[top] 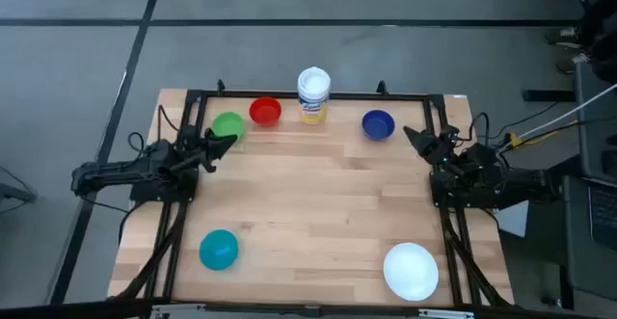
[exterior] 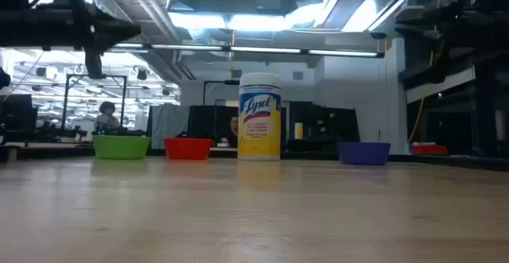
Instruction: Nest bowls inside each other
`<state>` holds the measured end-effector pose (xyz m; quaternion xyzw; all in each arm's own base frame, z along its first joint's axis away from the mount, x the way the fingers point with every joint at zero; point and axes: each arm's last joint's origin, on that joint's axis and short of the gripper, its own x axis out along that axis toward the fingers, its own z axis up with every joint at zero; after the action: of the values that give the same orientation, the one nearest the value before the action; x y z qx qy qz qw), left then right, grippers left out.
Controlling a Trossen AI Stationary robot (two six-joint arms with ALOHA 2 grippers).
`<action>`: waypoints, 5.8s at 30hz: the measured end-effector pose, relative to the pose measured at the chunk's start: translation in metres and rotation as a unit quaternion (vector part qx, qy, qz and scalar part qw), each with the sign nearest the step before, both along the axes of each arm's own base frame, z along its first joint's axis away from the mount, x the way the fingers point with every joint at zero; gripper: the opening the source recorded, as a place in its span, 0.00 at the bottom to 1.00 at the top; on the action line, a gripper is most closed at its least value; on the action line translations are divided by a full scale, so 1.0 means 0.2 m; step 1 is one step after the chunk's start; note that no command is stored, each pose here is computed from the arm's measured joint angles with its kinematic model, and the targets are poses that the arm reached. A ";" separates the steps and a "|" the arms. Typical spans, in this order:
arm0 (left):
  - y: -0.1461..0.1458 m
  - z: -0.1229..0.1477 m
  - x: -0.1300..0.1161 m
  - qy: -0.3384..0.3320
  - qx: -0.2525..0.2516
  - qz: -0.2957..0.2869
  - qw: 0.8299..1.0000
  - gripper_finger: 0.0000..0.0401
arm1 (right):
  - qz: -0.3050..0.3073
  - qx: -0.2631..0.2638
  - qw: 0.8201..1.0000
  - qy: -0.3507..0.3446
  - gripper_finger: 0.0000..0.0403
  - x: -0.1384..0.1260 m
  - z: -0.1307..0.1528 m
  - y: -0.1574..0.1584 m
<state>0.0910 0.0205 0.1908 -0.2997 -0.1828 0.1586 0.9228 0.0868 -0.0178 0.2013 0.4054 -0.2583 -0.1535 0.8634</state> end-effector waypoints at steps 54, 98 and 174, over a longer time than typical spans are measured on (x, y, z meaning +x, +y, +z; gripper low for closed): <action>0.35 0.75 0.43 0.453 0.042 0.051 0.889 0.04 | 0.179 0.034 0.850 0.495 0.38 0.43 0.02 -0.55; 0.36 0.72 0.42 0.466 0.038 0.028 0.884 0.04 | 0.252 0.115 0.691 0.667 0.41 0.75 0.07 -0.82; 0.41 0.68 0.36 0.502 0.030 -0.008 0.864 0.04 | 0.207 0.191 0.632 0.722 0.41 0.86 -0.05 -0.95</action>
<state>0.1636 0.1020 0.3270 -0.1532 0.3035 0.2743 0.8995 0.2585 -0.2073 0.1912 0.3641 0.5732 -0.2606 0.6863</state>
